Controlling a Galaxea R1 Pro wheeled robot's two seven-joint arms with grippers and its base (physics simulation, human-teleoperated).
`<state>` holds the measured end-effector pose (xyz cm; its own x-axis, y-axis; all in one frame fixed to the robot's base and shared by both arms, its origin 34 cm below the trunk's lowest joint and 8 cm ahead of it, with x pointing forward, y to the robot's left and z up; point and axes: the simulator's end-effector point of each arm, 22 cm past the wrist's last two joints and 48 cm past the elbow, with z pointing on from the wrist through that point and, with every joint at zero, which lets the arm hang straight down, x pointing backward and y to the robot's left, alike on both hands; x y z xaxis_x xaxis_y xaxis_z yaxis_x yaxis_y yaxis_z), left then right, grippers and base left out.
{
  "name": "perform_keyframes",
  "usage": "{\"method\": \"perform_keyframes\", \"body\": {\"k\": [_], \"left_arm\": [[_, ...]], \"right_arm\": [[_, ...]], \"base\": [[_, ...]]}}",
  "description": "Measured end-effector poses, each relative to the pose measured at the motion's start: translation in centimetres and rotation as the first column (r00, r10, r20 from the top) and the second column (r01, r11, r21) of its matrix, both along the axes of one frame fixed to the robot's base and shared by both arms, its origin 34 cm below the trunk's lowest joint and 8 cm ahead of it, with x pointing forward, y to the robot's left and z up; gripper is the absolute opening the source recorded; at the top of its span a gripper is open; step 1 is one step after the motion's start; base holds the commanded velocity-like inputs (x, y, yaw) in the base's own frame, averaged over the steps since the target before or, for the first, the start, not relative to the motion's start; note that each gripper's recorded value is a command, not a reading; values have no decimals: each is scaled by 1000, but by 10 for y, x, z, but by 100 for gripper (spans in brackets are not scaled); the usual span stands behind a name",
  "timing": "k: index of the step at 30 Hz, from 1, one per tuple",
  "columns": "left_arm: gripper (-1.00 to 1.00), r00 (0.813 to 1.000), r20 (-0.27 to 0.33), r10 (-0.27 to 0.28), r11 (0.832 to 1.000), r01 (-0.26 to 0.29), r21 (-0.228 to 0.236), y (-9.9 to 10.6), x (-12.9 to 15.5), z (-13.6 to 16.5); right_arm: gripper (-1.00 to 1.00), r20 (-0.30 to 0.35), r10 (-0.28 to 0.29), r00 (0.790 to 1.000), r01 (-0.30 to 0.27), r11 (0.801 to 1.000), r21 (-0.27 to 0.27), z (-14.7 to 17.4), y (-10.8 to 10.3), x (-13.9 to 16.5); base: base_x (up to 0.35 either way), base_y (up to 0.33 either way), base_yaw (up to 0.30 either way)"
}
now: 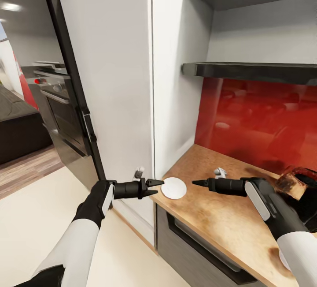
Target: Set up a coffee station on the kitchen countertop: keep the coffee maker on the countertop, move the bottle of coffee from the kitchen shelf to the counter next to the coffee maker, place a paper coffee filter on top of the coffee maker, put the saucer next to the coffee maker with the coffee cup on the saucer, and place the electric kettle next to the coffee maker.
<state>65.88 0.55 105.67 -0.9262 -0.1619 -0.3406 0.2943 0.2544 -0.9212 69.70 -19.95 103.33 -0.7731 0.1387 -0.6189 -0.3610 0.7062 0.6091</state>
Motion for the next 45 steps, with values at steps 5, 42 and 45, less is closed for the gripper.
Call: {"method": "perform_keyframes", "body": {"k": [5,42,45], "left_arm": [[100,1000,-18,-1,1000,1,0,0,-6,-9],[100,992,-27,125,992,-125,11,39,16,-14],[100,991,-29,130,992,-130,8,41,16,-14]], "right_arm": [[100,-8,-2,1000,2,1000,-28,-8,-2,0],[100,69,-190,979,197,970,-139,8,9,36],[100,68,-190,979,198,970,-139,8,9,36]], "base": [[0,-8,0],[0,0,0],[0,0,0]]}}
